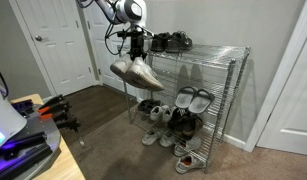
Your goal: Pick up the pair of white nike sneakers from the top shelf of the shoe rack and put them on the second from the top shelf of the shoe rack
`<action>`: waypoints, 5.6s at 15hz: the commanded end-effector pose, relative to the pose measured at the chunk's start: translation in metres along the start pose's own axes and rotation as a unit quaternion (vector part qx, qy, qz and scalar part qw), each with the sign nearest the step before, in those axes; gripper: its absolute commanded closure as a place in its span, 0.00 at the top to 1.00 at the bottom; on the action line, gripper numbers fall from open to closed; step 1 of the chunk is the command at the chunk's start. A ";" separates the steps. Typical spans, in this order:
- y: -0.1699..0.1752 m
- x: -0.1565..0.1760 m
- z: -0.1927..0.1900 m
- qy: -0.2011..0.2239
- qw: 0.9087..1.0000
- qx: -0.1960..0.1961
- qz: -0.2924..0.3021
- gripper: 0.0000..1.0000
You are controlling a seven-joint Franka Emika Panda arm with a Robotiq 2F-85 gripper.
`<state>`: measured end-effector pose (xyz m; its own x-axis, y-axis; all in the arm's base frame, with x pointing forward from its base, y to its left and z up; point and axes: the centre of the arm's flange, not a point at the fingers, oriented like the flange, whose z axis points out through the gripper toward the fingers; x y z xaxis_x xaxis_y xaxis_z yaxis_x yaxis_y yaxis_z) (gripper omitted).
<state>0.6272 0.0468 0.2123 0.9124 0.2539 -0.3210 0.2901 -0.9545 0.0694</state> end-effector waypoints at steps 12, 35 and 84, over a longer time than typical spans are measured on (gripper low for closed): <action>-0.043 -0.028 0.066 0.234 0.969 -0.058 0.046 0.06; -0.053 0.009 0.092 0.300 0.945 -0.004 0.131 0.05; -0.086 0.144 0.125 0.464 0.857 -0.064 0.215 0.36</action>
<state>0.6969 0.1455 0.0319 0.7598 -0.0591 0.6475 -0.1847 -0.9744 0.1279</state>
